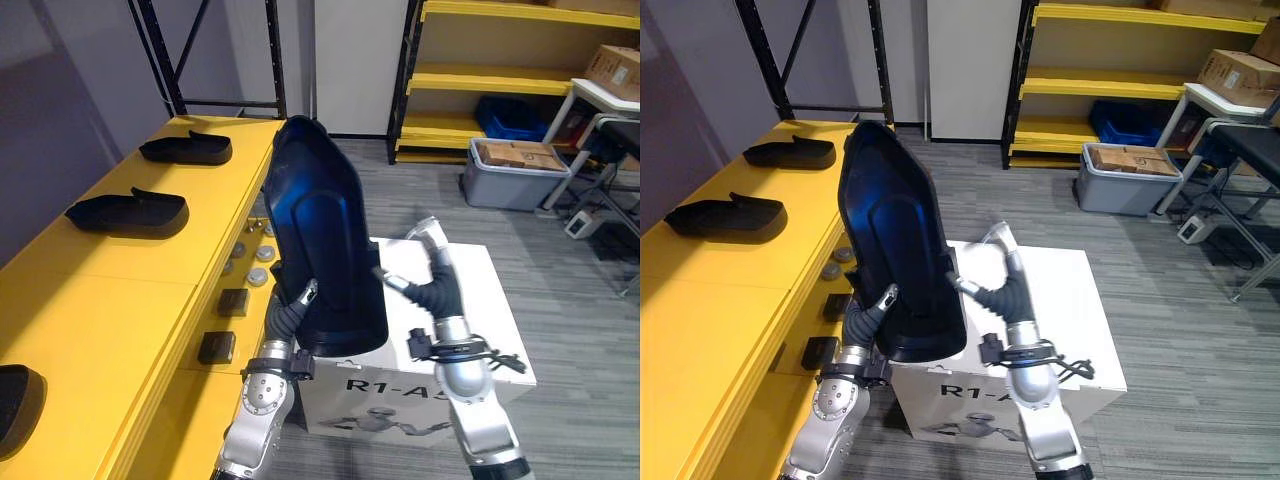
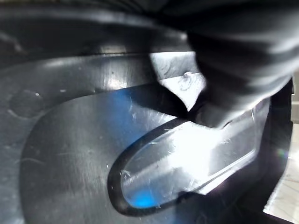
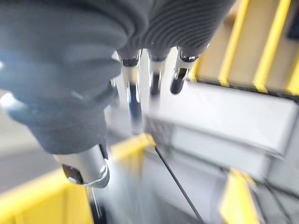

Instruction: Walk over and take plastic housings, then place them on the shelf

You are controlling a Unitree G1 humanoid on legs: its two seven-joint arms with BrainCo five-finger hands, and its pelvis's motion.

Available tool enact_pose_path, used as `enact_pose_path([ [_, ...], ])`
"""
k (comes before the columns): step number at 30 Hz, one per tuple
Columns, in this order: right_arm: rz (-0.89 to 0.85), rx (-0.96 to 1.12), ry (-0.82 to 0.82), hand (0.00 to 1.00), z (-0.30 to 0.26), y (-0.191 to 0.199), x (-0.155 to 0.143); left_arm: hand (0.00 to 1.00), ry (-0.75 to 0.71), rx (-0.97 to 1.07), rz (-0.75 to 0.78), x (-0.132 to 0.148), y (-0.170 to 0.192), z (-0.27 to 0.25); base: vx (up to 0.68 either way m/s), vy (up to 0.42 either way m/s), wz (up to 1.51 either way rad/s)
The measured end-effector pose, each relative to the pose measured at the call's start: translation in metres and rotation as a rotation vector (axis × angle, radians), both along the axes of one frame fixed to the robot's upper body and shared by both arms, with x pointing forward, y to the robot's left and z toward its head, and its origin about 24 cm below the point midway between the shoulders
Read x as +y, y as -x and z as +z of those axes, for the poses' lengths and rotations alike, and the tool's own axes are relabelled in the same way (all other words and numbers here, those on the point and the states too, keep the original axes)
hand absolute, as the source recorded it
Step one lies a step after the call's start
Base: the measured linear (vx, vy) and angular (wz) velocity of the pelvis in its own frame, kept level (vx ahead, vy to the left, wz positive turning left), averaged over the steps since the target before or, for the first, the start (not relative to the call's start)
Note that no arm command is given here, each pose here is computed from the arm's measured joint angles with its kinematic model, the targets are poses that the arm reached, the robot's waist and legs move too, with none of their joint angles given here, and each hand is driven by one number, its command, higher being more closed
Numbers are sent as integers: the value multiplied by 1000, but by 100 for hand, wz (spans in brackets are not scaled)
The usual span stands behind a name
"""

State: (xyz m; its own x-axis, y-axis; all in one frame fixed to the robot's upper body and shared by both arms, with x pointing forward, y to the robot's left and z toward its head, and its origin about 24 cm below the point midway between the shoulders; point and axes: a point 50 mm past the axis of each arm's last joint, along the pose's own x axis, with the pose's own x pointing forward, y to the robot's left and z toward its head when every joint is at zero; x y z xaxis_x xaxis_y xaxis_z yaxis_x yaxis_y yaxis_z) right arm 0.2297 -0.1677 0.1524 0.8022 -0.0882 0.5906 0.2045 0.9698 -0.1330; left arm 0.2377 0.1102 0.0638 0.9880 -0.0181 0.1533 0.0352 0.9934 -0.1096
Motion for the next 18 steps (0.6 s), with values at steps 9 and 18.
enact_pose_path([
  [9,-449,21,-142,0,-17,37,-103,100,-12,0,181,41,13,0,23,17,-8],
  [18,-602,722,-382,0,-172,94,-120,100,-1,-50,252,55,41,13,18,7,-5],
])
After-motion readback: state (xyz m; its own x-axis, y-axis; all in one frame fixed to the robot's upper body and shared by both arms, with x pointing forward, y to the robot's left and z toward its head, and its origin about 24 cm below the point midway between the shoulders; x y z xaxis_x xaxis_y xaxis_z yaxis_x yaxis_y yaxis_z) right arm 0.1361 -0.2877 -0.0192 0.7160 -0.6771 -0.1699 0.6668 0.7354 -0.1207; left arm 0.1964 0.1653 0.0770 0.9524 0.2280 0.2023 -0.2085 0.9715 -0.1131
